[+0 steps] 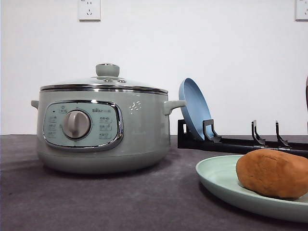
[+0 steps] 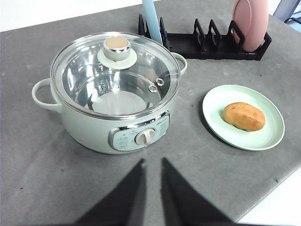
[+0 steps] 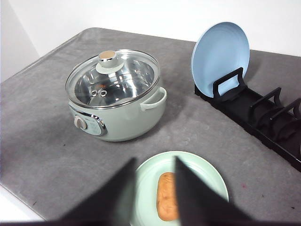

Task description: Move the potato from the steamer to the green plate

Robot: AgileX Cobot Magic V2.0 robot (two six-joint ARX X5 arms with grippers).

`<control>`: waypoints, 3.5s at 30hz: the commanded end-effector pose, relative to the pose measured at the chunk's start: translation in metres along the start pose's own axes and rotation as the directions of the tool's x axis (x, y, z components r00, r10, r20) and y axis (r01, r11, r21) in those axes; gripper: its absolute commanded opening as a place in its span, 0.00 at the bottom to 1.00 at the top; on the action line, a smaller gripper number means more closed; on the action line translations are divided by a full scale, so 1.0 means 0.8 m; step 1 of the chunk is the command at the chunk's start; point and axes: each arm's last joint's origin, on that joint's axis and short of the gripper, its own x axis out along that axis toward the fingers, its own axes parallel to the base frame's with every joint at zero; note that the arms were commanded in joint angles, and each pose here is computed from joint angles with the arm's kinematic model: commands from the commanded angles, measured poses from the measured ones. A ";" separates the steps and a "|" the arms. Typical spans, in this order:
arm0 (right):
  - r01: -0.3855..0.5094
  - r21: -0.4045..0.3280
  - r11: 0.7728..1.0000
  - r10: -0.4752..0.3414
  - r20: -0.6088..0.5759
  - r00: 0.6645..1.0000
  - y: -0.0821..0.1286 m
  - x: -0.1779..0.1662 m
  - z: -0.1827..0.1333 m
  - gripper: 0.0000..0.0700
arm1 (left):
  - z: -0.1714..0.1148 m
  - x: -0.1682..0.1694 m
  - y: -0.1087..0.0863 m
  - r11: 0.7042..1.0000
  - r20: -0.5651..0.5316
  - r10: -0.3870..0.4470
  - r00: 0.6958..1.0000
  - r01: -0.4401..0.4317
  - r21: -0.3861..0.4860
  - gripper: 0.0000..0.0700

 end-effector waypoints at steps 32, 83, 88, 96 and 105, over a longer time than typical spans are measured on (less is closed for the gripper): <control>-0.007 -0.011 1.000 0.007 0.024 1.000 0.001 -0.005 0.005 0.03 | -0.053 0.071 0.042 0.951 0.103 0.293 0.950 -0.279 -0.134 0.00; -0.007 -0.010 1.000 0.007 0.024 1.000 0.001 -0.005 0.005 0.03 | -0.231 0.175 0.085 0.832 0.262 0.550 0.793 -0.491 -0.258 0.00; -0.007 -0.011 1.000 0.007 0.024 1.000 0.001 -0.005 0.005 0.03 | -0.231 0.175 0.085 0.832 0.262 0.550 0.793 -0.491 -0.258 0.00; -0.007 -0.010 1.000 0.007 0.024 1.000 0.001 -0.005 0.005 0.03 | -0.231 0.175 0.085 0.832 0.262 0.550 0.793 -0.491 -0.258 0.00; 0.115 0.022 0.993 -0.117 0.142 0.983 -0.006 0.018 0.004 0.03 | -0.231 0.175 0.085 0.832 0.262 0.550 0.793 -0.491 -0.258 0.00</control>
